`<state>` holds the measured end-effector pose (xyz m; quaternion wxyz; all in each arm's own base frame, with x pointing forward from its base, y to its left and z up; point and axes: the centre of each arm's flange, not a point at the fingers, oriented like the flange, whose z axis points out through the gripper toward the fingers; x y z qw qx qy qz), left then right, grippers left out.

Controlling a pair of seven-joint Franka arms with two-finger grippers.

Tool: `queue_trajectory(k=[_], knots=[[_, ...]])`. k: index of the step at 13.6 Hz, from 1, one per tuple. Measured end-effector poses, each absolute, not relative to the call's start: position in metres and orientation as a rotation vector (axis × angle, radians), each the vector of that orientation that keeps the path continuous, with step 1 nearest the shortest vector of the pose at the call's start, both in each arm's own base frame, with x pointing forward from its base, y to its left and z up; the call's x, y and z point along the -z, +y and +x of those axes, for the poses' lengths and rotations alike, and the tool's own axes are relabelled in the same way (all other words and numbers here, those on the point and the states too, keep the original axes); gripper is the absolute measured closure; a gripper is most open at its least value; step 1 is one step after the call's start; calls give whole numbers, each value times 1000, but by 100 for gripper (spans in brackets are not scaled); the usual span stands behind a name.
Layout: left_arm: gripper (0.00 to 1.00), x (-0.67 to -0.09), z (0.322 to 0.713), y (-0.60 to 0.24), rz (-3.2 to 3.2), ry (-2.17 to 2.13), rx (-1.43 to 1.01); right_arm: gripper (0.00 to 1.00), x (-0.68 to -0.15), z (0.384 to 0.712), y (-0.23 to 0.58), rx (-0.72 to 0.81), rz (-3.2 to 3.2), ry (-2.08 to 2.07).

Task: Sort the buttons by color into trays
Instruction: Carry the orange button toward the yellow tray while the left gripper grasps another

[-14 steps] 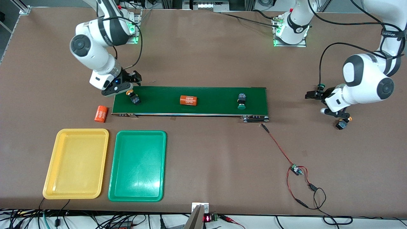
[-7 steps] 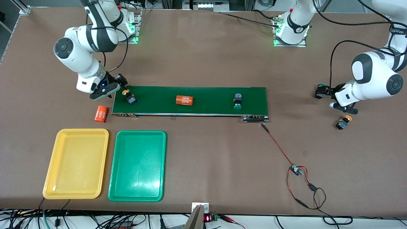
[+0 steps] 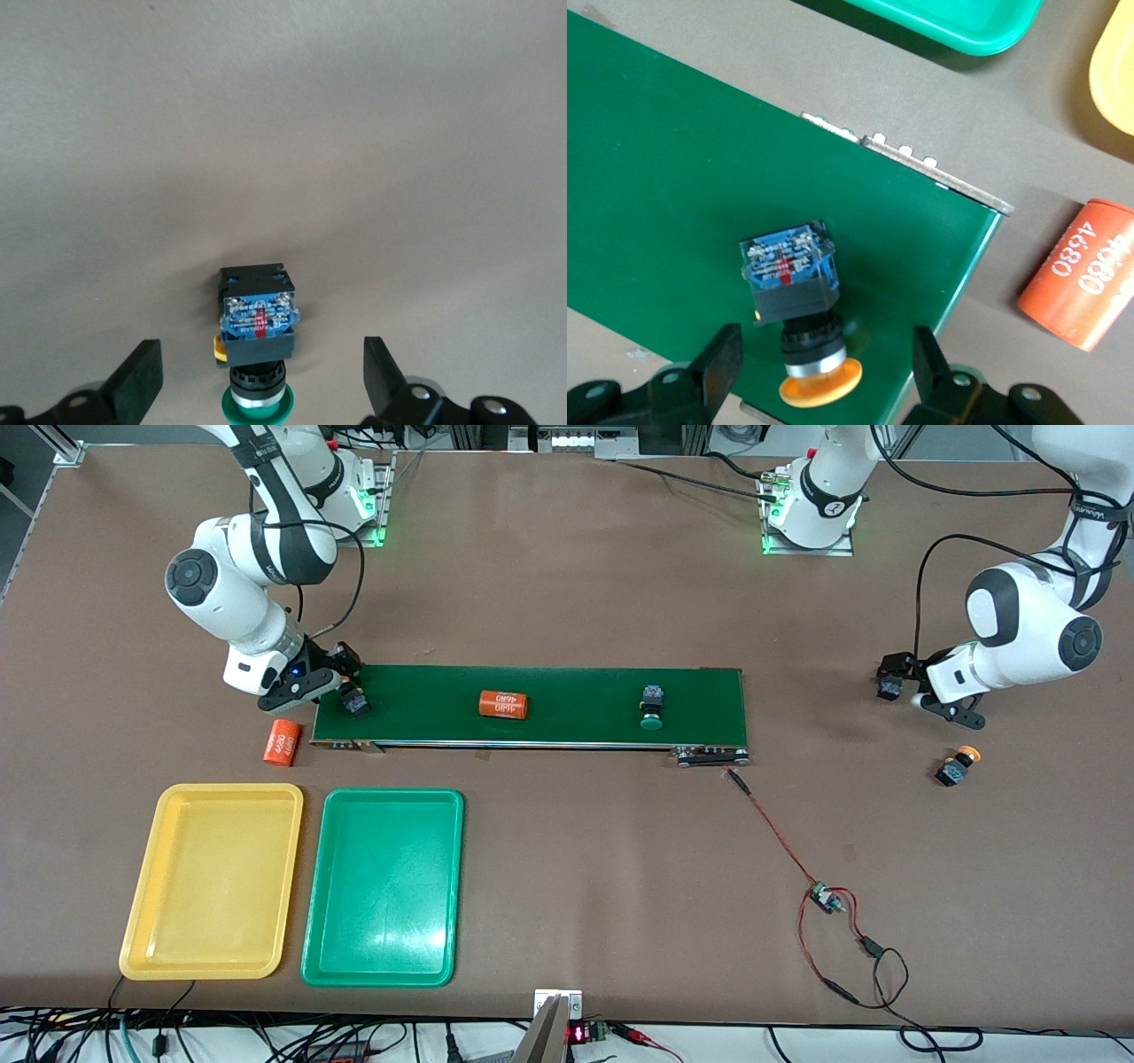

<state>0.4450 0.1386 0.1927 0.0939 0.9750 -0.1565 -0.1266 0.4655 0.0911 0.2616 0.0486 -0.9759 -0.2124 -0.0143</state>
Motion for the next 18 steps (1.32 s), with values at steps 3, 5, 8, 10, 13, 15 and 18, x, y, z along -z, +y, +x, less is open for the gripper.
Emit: queue_trajectory(k=[3, 5, 8, 10, 13, 15, 18], knots=[[0, -189, 444, 138, 2893, -500, 356, 32, -257, 467, 91, 54, -2976, -638], [0, -179, 436, 136, 2903, -544, 317, 37, -254, 469, 92, 58, -2975, -636], [0, -168, 423, 134, 2906, -586, 289, 49, -252, 472, 92, 62, -2973, -635], [4, -168, 423, 134, 2888, -665, 275, 57, -253, 473, 93, 67, -2973, -633], [35, -169, 424, 135, 2864, -755, 260, 59, -266, 484, 94, 74, -2978, -588], [56, -170, 424, 137, 2864, -768, 251, 59, -298, 508, 90, 32, -2971, -550], [59, -178, 431, 136, 2871, -795, 222, 59, -363, 561, 48, 64, -3027, -553]])
